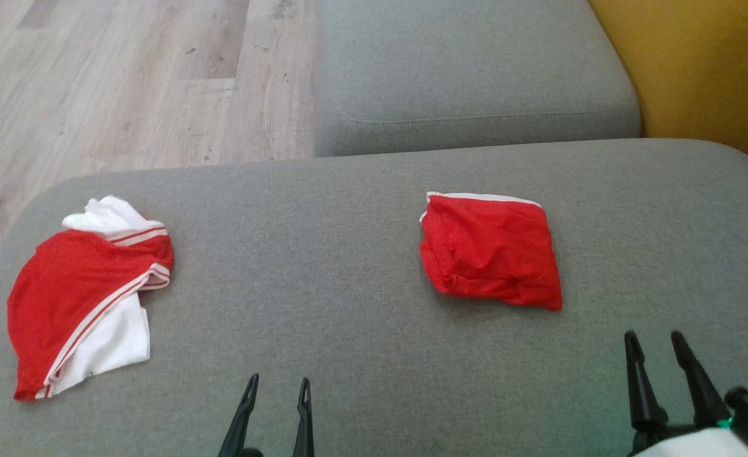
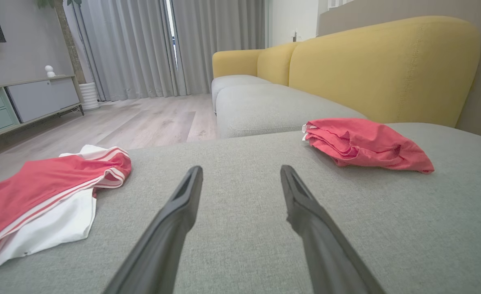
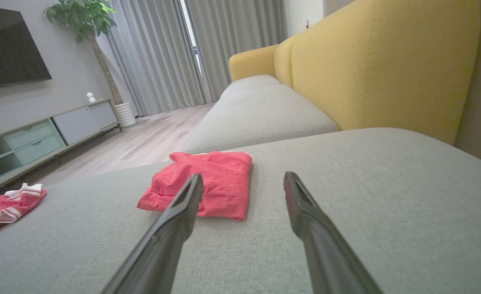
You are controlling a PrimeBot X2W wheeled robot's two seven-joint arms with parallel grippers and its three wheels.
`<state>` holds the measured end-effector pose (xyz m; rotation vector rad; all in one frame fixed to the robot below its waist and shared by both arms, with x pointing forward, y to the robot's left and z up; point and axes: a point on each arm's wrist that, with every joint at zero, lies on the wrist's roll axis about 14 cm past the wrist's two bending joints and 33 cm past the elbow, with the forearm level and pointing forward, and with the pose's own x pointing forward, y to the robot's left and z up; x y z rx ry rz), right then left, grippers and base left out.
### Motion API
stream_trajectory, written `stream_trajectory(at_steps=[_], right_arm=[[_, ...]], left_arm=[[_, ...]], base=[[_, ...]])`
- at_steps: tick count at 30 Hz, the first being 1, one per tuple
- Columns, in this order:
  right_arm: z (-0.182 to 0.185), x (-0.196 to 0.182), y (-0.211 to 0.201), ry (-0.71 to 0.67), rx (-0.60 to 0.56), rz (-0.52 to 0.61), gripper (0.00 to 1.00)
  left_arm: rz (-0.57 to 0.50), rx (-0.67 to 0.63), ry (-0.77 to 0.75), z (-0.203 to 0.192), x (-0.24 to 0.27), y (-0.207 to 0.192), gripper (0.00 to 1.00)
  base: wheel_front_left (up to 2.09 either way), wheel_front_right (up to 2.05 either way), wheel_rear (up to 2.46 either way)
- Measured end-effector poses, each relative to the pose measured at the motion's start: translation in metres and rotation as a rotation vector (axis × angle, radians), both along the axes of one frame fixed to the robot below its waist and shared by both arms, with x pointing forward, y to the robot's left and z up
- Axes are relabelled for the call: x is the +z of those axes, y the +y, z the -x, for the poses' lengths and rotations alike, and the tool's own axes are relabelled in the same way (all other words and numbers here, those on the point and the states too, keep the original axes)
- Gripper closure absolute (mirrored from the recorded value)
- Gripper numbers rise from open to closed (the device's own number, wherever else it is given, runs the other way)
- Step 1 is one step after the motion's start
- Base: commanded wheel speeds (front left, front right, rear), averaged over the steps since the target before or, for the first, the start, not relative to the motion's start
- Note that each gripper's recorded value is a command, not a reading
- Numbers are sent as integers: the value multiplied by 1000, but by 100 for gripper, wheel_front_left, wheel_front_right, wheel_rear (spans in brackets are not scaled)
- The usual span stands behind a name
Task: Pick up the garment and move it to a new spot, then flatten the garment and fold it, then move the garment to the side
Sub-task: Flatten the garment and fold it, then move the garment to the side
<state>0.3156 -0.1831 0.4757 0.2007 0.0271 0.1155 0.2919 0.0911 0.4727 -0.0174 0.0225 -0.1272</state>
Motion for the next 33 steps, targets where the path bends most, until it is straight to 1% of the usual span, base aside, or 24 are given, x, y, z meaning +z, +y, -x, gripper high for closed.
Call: stream_trajectory(at_steps=[4, 13, 26, 33], right_arm=[[12, -4, -2, 8, -22, 9, 0], [12, 0, 2, -8, -22, 12, 0], [10, -2, 14, 0, 20, 28, 0], [12, -20, 21, 59, 47, 32, 0]], left_arm=[[-3, -7, 13, 4, -4, -1, 0], [-18, 39, -3, -1, 0, 15, 0], [-21, 65, -14, 0, 2, 23, 0], [-17, 80, -3, 0, 0, 27, 0]], base=[[0, 0, 0], [0, 0, 0], [0, 0, 0], [0, 0, 0]])
